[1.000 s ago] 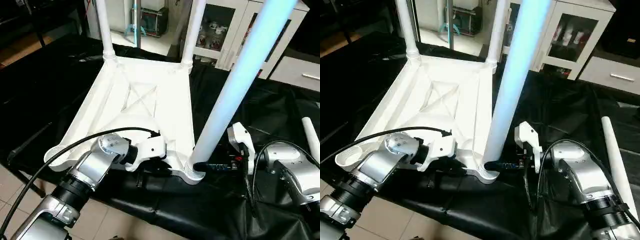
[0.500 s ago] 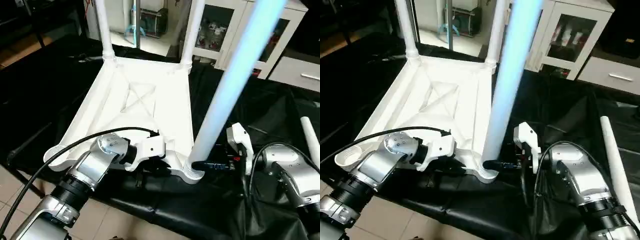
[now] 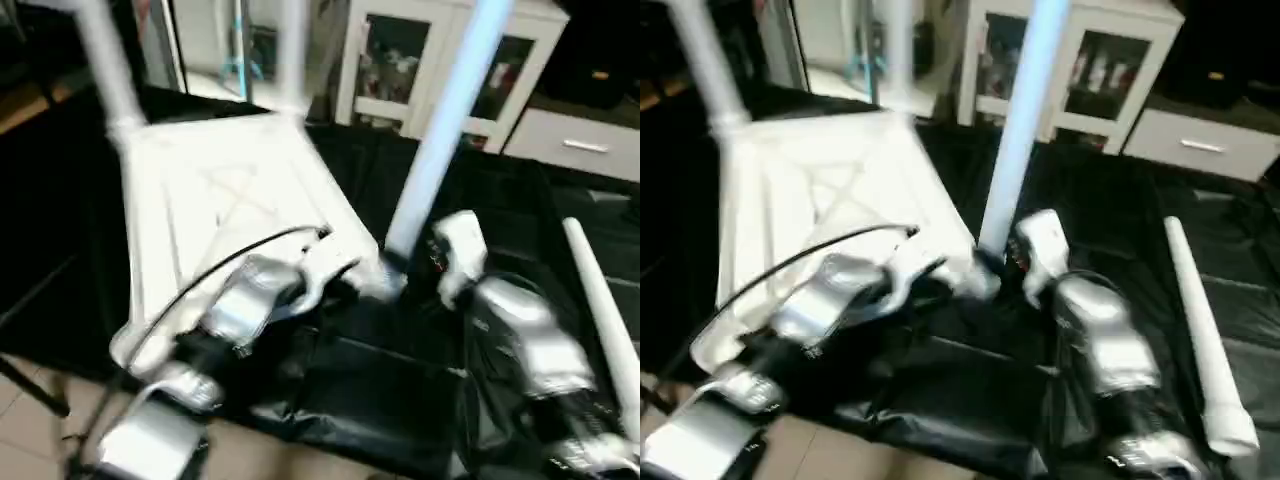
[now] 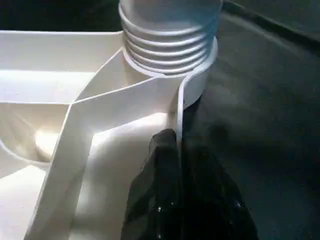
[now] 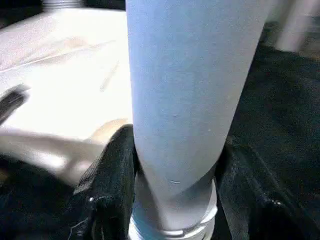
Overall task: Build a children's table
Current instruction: Rotate leg to tighten
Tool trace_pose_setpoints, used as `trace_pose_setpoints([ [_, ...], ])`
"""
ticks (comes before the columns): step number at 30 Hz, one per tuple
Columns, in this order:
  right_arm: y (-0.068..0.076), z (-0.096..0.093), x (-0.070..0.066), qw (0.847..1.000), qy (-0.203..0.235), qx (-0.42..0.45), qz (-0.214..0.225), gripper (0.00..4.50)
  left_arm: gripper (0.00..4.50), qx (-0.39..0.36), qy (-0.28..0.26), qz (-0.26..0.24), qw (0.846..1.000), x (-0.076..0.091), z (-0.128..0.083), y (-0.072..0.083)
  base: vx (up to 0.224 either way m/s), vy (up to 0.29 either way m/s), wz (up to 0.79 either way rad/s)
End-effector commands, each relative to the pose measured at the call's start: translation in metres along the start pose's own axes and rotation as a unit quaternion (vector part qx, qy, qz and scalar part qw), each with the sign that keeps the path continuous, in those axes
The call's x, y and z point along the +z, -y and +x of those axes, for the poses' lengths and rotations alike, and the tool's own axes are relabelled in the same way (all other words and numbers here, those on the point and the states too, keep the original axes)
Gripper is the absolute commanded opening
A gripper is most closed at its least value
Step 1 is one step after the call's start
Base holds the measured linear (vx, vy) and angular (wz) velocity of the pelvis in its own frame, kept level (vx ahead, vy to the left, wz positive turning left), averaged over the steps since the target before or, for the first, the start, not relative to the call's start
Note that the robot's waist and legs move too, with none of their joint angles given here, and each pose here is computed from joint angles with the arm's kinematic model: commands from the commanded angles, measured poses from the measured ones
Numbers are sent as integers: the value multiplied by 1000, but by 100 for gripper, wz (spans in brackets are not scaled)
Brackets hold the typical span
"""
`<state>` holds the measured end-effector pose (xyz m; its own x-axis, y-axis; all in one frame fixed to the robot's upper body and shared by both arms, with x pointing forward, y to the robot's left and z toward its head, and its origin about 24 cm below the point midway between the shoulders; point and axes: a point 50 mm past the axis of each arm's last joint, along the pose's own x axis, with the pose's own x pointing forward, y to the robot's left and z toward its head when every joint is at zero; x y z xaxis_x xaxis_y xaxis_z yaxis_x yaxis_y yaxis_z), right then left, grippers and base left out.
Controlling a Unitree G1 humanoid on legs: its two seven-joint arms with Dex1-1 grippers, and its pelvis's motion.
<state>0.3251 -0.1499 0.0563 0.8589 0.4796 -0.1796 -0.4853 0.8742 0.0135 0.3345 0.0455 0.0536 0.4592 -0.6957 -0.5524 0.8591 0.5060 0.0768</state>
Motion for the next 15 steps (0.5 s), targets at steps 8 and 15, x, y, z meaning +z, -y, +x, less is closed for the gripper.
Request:
trace_pose_setpoints([
  [8,-19,23,-49,979,-118,-165,40,188,0,62,76,-5,995,48,5,-4,0,0,0],
  [15,-25,30,-40,982,-81,-154,74,188,0,69,70,-8,995,44,5,-8,0,0,0],
])
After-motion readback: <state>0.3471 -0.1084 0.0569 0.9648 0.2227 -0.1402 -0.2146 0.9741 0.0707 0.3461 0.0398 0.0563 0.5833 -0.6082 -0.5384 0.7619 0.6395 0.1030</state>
